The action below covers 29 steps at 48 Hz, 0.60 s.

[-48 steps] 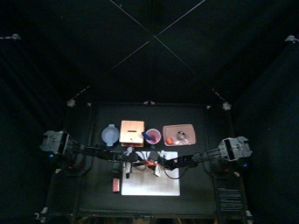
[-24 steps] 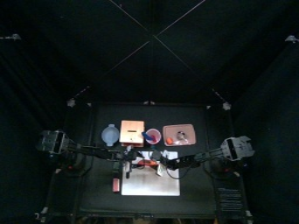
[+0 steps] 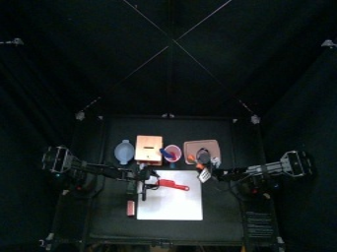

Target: Grab carrot top and place on plate

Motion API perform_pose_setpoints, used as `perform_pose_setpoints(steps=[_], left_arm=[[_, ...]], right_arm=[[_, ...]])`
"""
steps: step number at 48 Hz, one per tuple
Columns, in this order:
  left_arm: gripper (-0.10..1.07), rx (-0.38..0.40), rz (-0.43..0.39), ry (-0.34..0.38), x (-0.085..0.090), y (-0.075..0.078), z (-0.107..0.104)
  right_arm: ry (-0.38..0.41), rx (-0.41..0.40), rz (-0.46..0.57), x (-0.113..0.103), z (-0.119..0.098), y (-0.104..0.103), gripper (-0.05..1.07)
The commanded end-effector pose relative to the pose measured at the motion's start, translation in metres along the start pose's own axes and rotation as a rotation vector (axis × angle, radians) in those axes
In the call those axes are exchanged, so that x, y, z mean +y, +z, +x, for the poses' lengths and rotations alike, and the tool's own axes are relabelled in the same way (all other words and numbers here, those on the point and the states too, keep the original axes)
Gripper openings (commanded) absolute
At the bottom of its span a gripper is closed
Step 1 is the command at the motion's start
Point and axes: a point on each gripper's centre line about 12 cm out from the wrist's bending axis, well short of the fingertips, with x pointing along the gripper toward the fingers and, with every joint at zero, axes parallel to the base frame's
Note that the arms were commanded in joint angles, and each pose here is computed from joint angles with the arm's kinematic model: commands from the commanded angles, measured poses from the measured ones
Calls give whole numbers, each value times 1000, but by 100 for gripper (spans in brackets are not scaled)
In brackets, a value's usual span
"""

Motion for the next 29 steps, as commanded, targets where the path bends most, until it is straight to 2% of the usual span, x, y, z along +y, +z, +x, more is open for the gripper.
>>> perform_pose_setpoints(steps=[1,10,16,22,29], left_arm=[[85,-35,1,4,2,10,-1],[85,-35,2,5,2,10,-1],[85,-35,1,8,3,10,-1],[85,-34,0,9,4,10,0],[85,-31,-1,10,4,9,-1]], right_arm=[[-54,-10,87,-25,-7,1,47],[-169,-7,224,-72,-4,-8,47],[-219,0,268,-90,2,-10,47],[-228,-5,310,-103,12,-7,49],[-199,-5,333,-112,26,-4,59]])
